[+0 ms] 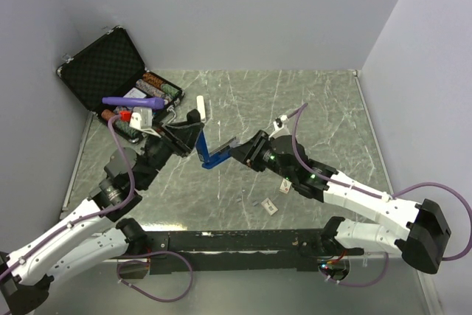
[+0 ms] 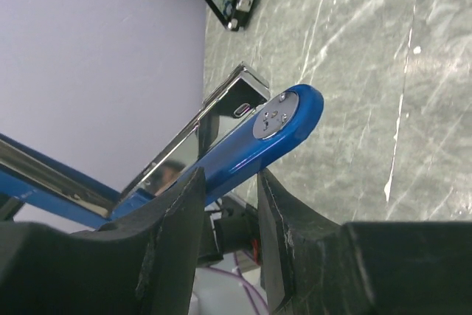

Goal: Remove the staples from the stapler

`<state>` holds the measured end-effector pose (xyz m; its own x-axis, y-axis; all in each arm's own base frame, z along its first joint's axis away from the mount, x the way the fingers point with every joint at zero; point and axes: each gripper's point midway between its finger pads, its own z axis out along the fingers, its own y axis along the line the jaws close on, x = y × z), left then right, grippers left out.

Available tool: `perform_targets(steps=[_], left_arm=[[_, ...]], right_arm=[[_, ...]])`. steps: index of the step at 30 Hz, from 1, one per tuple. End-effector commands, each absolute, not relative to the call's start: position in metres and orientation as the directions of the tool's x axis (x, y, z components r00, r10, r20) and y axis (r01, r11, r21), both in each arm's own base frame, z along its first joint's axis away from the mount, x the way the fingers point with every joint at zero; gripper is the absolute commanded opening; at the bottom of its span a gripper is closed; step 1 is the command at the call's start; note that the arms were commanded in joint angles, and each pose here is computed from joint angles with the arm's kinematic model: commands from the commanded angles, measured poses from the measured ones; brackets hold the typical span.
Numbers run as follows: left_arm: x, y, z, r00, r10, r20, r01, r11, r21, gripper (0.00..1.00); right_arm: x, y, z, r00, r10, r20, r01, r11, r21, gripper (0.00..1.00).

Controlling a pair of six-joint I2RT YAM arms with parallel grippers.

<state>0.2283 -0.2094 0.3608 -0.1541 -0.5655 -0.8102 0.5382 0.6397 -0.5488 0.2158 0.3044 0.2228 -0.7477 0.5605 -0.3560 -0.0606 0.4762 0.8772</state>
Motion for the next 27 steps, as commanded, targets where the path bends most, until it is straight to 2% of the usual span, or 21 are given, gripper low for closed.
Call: perform_targets(steps=[1,5,21,27], left_arm=[[0.204,-0.207,0.409,-0.151,-0.684,-0.713,0.637,0.484,-0.6,0.01],[0.203,-0.21,0.405,-0.169,-0.681,-0.712,0.639,0.475,-0.606,0.01],[0.207,-0.223,0.392,-0.218,-0.648,-0.73,0.635,0.474,-0.61,0.01],[0.212,-0.235,0.385,-0.245,-0.619,-0.746,0.635,0.479,-0.606,0.01]], right_arm=[[0.237,0.301,0.252,-0.678,0.615,-0.402,-0.098,0.466,0.879,0.42],[0.243,0.298,0.257,-0.659,0.628,-0.414,-0.106,0.468,0.877,0.4],[0.254,0.292,0.285,-0.592,0.621,-0.514,-0.2,0.505,0.84,0.05],[0.253,0.303,0.289,-0.61,0.555,-0.566,-0.266,0.53,0.805,0.0]])
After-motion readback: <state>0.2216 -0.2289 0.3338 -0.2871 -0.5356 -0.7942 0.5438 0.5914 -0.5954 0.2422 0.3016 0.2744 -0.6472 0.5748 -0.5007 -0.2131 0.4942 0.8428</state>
